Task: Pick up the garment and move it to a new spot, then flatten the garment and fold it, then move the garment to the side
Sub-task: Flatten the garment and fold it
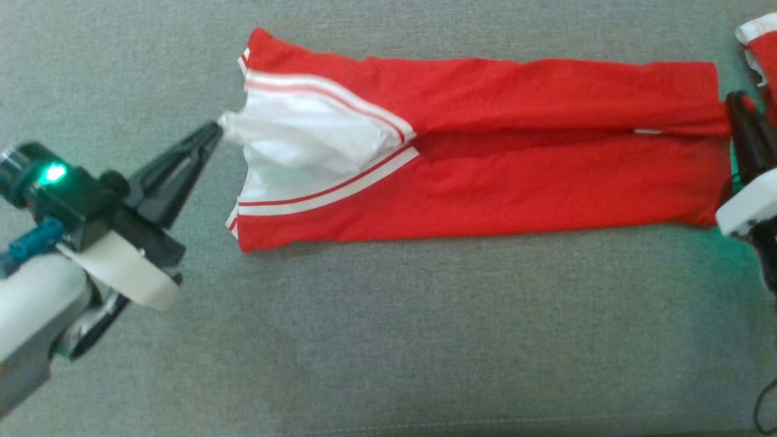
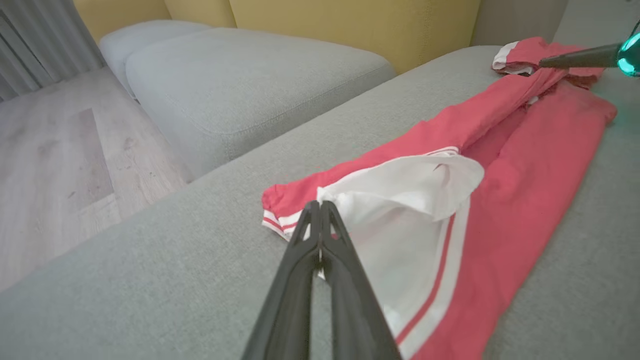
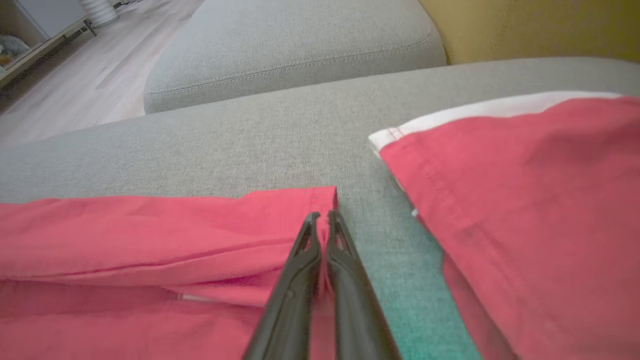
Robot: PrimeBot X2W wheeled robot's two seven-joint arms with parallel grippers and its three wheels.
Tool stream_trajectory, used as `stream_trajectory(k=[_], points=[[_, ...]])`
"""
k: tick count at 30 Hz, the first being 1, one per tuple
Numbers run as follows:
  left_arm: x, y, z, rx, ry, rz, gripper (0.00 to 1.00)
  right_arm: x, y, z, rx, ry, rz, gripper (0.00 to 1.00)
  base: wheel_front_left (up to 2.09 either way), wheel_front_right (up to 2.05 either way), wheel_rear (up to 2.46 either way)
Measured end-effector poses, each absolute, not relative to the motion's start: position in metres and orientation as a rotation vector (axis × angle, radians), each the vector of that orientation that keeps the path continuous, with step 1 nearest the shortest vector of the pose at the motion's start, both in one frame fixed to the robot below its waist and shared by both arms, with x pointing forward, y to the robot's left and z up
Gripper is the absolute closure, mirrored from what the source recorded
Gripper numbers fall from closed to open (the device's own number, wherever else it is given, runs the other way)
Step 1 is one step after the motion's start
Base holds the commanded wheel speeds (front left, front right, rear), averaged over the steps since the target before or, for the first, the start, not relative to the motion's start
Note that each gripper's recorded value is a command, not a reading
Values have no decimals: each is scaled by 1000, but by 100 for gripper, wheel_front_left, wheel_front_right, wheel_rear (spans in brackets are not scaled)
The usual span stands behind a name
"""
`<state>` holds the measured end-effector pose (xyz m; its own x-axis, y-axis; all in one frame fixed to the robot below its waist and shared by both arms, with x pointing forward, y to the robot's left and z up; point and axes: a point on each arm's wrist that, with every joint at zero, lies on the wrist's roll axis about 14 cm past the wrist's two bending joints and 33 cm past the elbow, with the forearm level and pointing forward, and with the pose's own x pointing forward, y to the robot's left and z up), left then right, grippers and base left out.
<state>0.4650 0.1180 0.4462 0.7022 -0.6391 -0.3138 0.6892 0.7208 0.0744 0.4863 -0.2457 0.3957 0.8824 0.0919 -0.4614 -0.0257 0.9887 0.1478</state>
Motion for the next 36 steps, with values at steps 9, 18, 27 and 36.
stream_trajectory(k=[9, 18, 27, 36], points=[[443, 112, 431, 87, 335, -648, 0, 471, -249, 393, 206, 427, -23, 0, 0, 0, 0], [443, 118, 472, -52, 112, -296, 0, 446, -245, 413, 293, 199, -120, 0, 0, 0, 0], [404, 127, 494, -105, -11, -141, 0, 447, -250, 392, 325, 252, -180, 0, 0, 0, 0], [394, 139, 507, -88, -66, -110, 0, 459, -244, 363, 321, 395, -198, 0, 0, 0, 0]])
